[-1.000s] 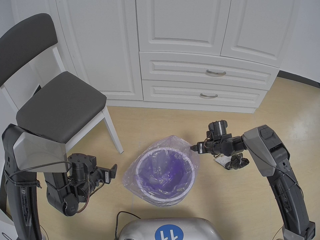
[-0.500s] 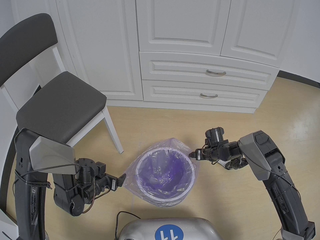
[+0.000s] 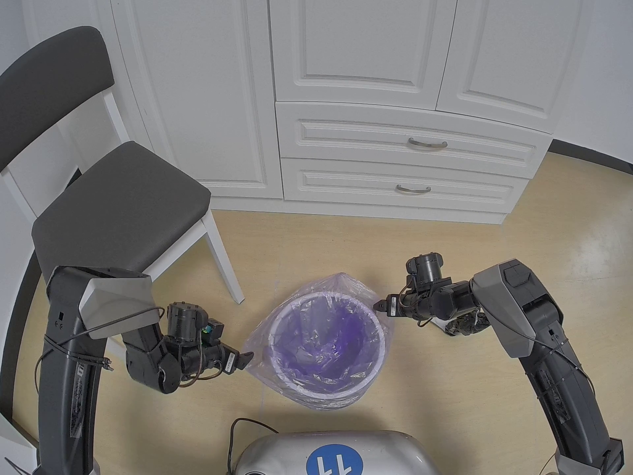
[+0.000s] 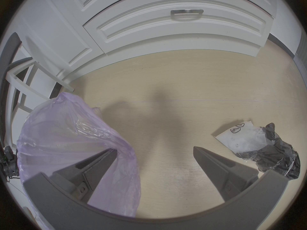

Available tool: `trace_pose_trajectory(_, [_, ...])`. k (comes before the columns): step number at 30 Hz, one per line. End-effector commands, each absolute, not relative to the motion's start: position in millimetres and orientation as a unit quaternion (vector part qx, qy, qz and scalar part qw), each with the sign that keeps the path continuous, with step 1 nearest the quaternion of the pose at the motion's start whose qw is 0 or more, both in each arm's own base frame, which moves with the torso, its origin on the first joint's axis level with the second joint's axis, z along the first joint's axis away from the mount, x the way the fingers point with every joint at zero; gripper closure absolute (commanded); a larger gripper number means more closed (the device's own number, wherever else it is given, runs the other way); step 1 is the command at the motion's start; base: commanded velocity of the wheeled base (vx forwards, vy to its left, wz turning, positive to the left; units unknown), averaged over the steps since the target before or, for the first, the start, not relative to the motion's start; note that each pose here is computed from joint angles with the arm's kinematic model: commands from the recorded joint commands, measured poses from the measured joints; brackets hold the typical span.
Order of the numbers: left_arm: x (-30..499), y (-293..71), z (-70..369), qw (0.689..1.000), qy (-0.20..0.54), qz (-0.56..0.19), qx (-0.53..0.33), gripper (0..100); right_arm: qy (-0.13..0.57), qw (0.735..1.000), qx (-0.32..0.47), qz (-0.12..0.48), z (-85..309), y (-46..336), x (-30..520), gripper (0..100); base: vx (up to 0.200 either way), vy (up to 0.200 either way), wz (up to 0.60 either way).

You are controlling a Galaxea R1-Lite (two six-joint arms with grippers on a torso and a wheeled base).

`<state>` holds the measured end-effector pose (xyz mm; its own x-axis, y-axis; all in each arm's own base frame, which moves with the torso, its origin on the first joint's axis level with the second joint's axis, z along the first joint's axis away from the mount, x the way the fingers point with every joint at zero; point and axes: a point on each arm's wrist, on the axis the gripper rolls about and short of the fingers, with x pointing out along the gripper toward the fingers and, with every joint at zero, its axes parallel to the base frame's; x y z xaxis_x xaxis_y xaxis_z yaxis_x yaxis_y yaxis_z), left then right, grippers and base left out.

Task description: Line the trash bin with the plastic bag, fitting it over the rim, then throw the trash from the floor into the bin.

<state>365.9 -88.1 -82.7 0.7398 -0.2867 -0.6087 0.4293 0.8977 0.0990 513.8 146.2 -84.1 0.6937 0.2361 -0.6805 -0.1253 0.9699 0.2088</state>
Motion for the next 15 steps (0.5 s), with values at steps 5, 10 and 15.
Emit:
trace_pose_trajectory(5, [442,-100,-64,0.917,0.312,-0.207,0.138,0,0.378,0.918,0.075,0.099,-86,147,514,0,0.000,0.000,0.00])
trace_pose_trajectory(10, [464,-98,-62,0.917,0.302,-0.207,0.159,0,0.378,0.917,0.075,0.099,-87,147,514,0,0.000,0.000,0.00])
trace_pose_trajectory(15, [474,-96,-69,0.914,0.306,-0.207,0.166,0,0.379,0.917,0.072,0.104,-87,153,512,0,0.000,0.000,0.00])
